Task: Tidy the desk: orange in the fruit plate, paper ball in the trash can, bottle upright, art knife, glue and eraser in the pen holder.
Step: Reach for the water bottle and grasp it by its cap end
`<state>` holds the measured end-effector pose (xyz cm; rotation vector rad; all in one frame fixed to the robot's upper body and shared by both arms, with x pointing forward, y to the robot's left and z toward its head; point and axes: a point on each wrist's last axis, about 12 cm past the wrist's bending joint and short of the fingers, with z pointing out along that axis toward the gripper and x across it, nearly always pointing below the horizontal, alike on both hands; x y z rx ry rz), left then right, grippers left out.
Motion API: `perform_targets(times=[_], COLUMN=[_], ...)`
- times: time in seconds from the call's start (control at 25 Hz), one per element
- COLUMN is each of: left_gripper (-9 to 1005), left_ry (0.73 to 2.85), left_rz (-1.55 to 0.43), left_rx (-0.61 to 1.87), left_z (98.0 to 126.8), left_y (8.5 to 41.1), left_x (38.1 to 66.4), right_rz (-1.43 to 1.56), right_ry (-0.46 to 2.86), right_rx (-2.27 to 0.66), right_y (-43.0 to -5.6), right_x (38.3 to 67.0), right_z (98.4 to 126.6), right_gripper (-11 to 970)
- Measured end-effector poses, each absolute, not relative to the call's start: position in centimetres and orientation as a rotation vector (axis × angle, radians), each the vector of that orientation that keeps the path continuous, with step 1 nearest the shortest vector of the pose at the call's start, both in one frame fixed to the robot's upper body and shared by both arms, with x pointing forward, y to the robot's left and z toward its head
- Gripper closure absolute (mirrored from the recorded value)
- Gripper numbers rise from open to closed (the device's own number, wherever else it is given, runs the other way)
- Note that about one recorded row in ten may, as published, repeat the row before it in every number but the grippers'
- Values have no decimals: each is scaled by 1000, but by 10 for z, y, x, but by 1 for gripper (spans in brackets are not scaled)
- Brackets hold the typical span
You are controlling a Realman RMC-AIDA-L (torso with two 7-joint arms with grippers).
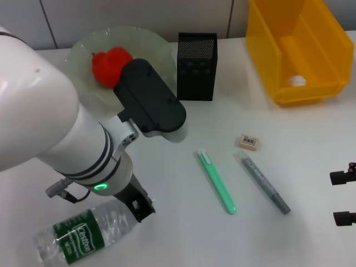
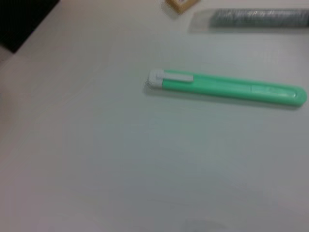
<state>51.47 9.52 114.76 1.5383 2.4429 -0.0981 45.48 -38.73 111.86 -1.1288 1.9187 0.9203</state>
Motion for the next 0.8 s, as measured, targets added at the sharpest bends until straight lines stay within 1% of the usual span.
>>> perform_targets(times=[0.08,0.28,0.48,0.8], left_gripper=[734,954,974,799], left_ry=[2452,2430,2418,2453], left_rz=[-94,-106,-109,-116], left_rx=[1543,1557,1548,1513], left_z=[1147,1153,1164,1167], left_y=[96,93,92,97], left_x=[514,511,512,515], right_rz=[922,919,920,917], right_ry=[1917,1918,1917,1915], right_rx=[-1130,-1138,-1142,-1140], right_y=[-387,-385,-383,-383], right_x=[456,458,459,460], right_z=[1119,1119,1119,1119], right_gripper=[132,132,133,134])
